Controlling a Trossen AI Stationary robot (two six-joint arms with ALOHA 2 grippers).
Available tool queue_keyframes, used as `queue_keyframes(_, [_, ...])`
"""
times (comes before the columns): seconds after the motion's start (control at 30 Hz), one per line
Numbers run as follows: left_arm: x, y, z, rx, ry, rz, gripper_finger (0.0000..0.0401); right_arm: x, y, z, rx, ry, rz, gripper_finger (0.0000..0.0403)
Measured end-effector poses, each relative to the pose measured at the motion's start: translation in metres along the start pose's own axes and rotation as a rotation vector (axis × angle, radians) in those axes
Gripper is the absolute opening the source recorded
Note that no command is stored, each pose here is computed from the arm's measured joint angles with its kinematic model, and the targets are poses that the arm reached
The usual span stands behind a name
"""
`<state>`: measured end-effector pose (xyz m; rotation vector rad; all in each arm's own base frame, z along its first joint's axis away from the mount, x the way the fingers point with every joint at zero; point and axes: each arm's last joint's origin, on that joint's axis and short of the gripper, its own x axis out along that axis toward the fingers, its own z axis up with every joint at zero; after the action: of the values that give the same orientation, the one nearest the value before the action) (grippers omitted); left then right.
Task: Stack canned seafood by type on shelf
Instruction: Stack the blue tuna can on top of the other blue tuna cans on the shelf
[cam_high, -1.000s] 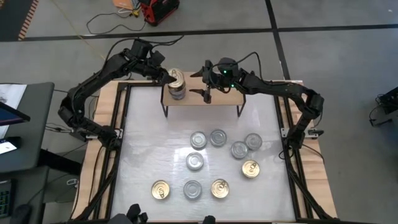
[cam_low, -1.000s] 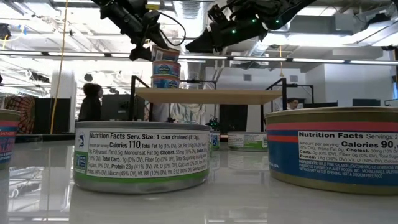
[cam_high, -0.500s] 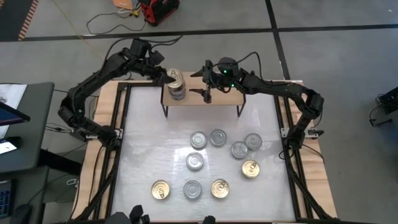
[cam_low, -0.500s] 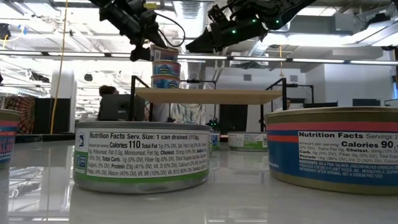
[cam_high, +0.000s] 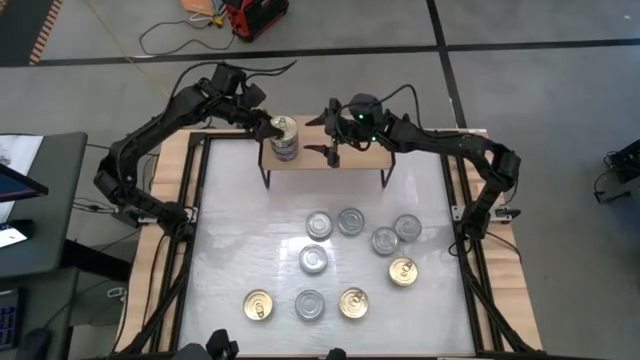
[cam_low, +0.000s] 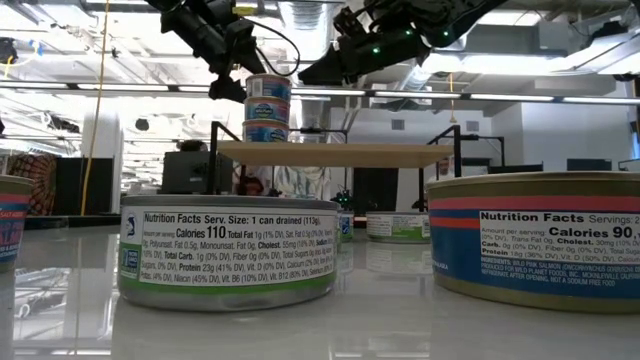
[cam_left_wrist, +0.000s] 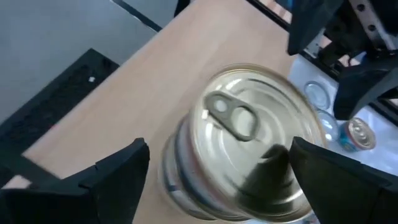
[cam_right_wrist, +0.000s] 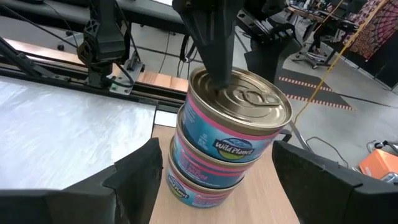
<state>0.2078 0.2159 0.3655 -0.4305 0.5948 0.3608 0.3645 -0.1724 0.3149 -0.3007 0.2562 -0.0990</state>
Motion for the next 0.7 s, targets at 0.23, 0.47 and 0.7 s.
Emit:
queue_keyframes(0.23, [-0.019, -0.007, 0.002, 0.135, -0.051, 0.092, 0.0373, -0.002, 0.000, 0.001, -0.010, 0.010, -0.018, 0.0330])
queue_keyframes(0.47, [-0.057, -0.035, 0.006, 0.335, -0.187, 0.195, 0.0373, -0.026, -0.003, 0.023, -0.032, -0.026, -0.055, 0.0330])
queue_keyframes(0.7, [-0.066, -0.099, -0.017, 0.578, -0.100, 0.181, 0.0373, -0.036, 0.033, 0.020, -0.049, 0.112, -0.087, 0.0330])
